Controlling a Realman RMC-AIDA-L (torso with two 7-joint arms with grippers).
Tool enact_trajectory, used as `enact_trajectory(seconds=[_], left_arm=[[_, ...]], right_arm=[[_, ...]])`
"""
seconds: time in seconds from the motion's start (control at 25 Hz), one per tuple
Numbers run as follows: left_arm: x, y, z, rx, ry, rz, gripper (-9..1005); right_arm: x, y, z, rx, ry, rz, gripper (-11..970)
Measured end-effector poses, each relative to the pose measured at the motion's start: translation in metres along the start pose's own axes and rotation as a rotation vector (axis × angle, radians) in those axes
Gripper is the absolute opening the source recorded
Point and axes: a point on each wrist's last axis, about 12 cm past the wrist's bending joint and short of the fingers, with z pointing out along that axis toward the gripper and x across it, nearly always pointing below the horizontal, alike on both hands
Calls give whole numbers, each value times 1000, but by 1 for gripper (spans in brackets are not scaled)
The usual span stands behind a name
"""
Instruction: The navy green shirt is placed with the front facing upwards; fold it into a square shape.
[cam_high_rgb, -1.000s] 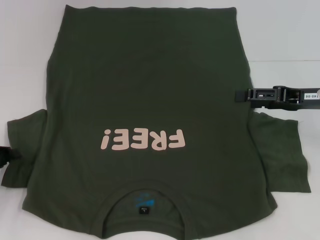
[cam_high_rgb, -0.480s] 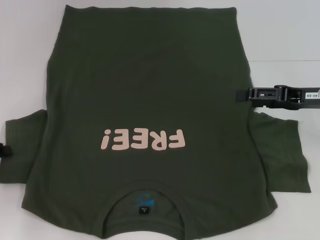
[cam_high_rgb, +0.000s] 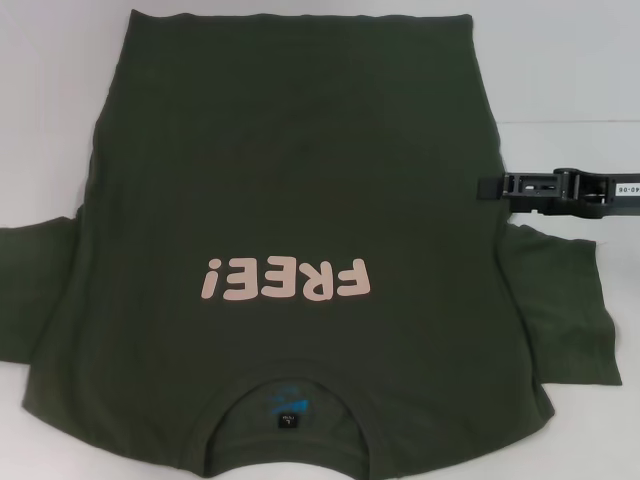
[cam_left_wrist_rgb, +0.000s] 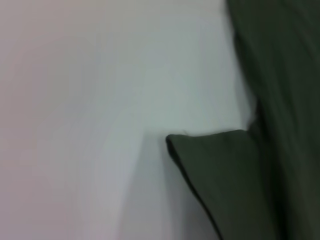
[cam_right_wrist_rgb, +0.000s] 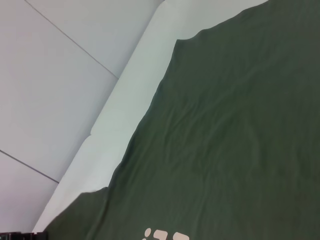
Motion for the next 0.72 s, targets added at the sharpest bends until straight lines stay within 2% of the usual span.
enact_trajectory(seconds=[0.08,0.32,0.72], left_arm=[[-7,-1,-4,-53,0,28,3],[-20,-7,-15,-115,-38,64,5],[-29,-25,-26,-119,-39,107,10]], right_arm=[[0,0,0,2,-1,0,941],[-1,-3,0,28,-1,-1,941],[-1,-4,-1,33,0,-1,940]])
